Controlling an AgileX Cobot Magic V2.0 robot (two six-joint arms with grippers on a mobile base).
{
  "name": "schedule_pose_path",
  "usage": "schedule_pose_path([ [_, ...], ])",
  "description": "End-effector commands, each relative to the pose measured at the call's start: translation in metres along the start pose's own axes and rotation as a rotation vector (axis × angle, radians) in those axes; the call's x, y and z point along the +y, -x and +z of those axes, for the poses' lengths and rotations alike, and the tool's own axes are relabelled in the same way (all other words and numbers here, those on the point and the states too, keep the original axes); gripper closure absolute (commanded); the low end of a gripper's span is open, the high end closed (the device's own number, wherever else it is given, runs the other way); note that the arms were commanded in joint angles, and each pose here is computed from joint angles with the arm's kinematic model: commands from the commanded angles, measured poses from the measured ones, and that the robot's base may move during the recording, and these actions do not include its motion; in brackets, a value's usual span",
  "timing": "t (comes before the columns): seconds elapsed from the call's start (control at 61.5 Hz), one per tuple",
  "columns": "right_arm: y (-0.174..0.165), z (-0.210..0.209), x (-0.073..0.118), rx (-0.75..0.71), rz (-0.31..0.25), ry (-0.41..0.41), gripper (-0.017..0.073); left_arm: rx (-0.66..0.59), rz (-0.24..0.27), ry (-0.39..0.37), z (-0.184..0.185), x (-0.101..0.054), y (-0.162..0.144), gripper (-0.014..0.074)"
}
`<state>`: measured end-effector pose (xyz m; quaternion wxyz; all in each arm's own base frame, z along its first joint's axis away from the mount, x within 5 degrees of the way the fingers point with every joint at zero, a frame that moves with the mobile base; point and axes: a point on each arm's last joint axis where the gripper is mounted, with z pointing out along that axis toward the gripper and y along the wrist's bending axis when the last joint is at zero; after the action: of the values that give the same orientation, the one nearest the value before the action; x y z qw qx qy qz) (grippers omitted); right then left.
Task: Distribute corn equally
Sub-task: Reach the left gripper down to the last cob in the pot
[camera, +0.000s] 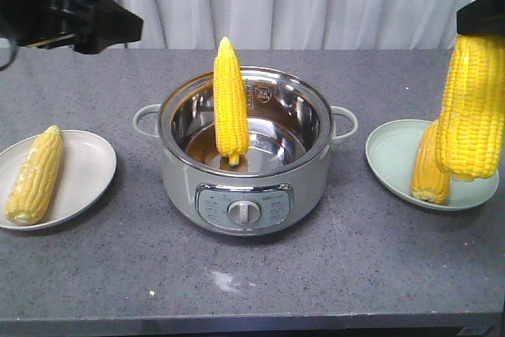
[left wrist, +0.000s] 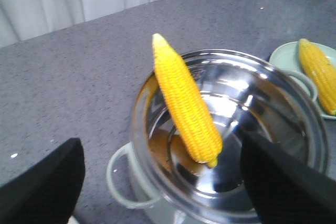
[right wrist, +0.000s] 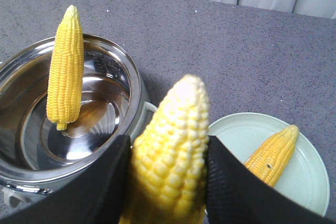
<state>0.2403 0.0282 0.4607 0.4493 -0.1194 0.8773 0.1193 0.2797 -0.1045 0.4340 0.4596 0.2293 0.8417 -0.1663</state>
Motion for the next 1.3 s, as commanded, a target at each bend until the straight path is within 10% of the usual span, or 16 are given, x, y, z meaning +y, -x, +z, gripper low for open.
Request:
schedule_pose_path([
  [0.0,0.011,-0.015,0.003,-0.113,-0.009,-0.010,0.0373,-0.131,-0.040,-0.034,0.005,-0.016,0.017,0.0019],
  [0.39,0.011,-0.015,0.004,-0.116,-0.006,0.004,0.0373,-0.112,-0.120,-0.113,0.099,-0.065,0.007,0.0019],
  [0.748,0.011,-0.015,0.005,-0.117,-0.004,0.007,0.0373,-0.030,-0.158,0.051,0.135,-0.052,-0.011,0.0019],
  [1.285,0.011,-0.015,0.005,-0.119,-0.002,0.009,0.0373,0.035,-0.171,0.055,0.171,-0.050,-0.030,0.0019],
])
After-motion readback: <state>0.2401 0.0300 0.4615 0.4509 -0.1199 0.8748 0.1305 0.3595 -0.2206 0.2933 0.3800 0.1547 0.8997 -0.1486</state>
